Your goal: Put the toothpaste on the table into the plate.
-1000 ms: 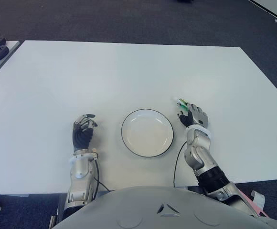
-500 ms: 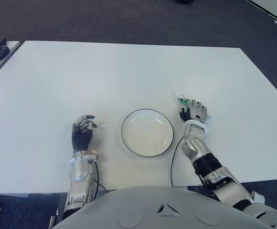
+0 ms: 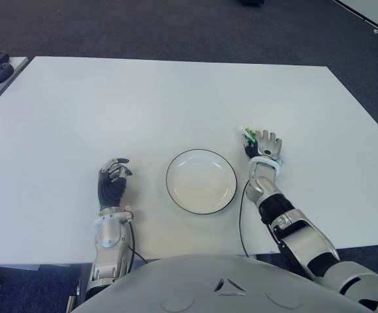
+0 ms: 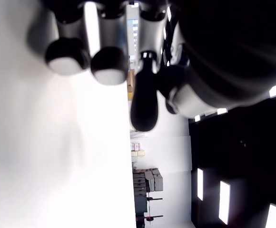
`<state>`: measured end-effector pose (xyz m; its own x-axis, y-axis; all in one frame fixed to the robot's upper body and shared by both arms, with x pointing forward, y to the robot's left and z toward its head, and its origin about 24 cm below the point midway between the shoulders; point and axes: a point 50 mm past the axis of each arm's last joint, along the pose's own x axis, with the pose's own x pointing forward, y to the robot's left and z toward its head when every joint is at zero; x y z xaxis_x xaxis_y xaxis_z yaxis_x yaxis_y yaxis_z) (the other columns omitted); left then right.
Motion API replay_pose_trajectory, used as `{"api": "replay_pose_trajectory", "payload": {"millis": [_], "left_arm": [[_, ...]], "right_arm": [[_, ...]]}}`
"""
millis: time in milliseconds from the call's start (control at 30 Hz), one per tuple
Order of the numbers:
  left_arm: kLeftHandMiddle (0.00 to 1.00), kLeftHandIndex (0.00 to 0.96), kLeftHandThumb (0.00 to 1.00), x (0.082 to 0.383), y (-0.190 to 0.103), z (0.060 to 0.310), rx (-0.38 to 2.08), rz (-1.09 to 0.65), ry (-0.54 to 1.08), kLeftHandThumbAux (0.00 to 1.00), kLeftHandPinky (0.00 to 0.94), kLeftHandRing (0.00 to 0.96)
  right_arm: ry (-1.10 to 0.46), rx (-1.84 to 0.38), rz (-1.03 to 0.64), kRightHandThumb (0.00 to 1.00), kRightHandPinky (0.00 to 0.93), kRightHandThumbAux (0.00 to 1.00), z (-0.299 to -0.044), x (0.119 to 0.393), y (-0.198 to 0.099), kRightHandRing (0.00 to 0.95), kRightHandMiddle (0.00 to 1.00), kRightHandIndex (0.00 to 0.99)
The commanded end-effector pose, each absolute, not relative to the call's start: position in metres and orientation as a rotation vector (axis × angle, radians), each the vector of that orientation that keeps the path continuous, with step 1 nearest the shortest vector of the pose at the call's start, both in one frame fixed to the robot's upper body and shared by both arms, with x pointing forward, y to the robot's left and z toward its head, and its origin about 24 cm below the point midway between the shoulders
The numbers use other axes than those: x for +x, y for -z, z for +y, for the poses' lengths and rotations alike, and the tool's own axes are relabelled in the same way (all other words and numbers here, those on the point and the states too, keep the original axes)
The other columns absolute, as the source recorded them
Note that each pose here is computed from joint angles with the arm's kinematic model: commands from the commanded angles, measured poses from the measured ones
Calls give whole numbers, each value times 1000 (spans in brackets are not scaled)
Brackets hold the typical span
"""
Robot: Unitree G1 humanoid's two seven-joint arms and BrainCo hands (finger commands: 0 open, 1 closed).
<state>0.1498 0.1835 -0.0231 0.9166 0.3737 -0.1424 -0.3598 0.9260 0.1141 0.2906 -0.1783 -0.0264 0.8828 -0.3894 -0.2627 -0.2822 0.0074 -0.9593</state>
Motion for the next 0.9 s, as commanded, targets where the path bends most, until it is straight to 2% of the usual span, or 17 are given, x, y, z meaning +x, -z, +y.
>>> {"api": "replay_pose_trajectory", "payload": {"millis": [33, 533, 900], "left_arm": [[894, 439, 705, 141, 36, 185, 80, 256, -402, 717, 881, 893], [901, 440, 707, 141, 36, 185, 73, 255, -402, 714, 883, 894], [899, 440, 707, 141, 36, 187, 76, 259, -408, 715, 887, 897]], "right_arm": [[-91, -1509, 827, 602, 0, 237, -186, 243, 81, 0, 0, 0], [-89, -1504, 820, 580, 0, 226, -188, 248, 83, 0, 0, 0], [-52, -1457, 801, 618, 6, 265, -191, 248, 86, 0, 0, 0]]}}
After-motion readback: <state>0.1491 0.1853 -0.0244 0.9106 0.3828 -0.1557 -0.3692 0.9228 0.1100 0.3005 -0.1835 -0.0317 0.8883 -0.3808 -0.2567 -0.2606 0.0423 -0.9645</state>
